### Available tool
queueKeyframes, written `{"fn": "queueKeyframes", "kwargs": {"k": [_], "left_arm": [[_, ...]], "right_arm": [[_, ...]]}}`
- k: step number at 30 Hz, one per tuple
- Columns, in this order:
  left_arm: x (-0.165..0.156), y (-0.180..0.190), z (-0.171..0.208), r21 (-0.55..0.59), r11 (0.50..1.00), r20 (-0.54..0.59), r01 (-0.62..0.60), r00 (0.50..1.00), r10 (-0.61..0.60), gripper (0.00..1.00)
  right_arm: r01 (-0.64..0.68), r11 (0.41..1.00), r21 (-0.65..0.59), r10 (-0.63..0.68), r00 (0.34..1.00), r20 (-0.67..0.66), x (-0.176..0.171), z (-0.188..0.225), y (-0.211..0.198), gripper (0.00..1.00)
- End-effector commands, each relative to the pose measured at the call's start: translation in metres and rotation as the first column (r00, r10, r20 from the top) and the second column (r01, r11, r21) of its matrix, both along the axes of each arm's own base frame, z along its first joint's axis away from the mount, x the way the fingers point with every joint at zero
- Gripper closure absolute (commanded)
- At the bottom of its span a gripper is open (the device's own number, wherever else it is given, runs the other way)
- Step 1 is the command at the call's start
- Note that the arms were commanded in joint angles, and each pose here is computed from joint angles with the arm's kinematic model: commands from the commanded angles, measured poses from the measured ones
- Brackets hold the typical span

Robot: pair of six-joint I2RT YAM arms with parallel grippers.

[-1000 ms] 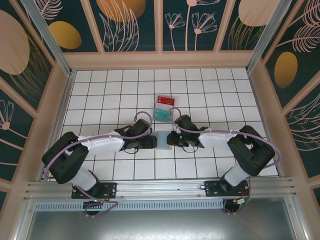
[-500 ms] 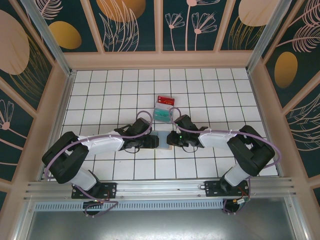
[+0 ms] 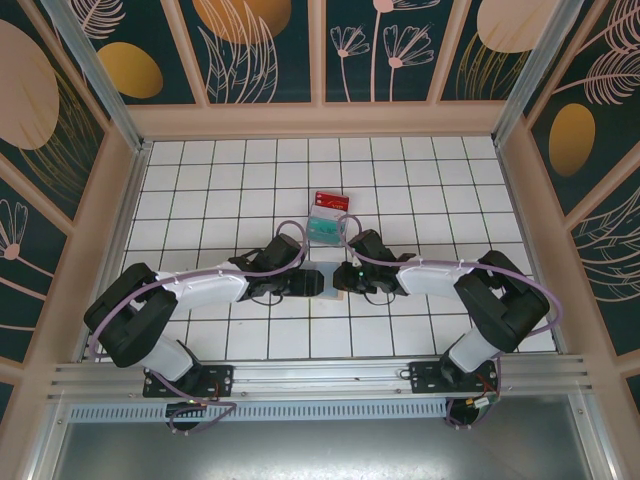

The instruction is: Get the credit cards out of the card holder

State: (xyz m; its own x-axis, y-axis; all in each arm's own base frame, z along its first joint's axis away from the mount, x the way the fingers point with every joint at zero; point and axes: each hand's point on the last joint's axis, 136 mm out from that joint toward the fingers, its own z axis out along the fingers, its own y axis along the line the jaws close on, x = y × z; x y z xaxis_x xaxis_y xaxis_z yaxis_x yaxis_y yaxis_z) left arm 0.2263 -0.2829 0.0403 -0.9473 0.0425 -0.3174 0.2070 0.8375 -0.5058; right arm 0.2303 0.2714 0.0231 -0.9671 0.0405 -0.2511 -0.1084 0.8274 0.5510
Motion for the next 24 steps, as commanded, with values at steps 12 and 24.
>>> {"fn": "queueKeyframes", "kwargs": {"k": [12, 24], "left_arm": [[0.004, -0.046, 0.038, -0.125, 0.984, 0.055, 0.128, 0.991, -0.122, 0.38], [0.01, -0.03, 0.033, -0.033, 0.997, 0.093, 0.065, 0.994, -0.062, 0.47]], "right_arm": [[0.118, 0.993, -0.018, -0.116, 0.99, 0.076, 0.019, 0.022, -0.031, 0.75], [0.131, 0.991, 0.03, -0.134, 0.986, 0.1, 0.032, 0.043, -0.031, 0.74]]}}
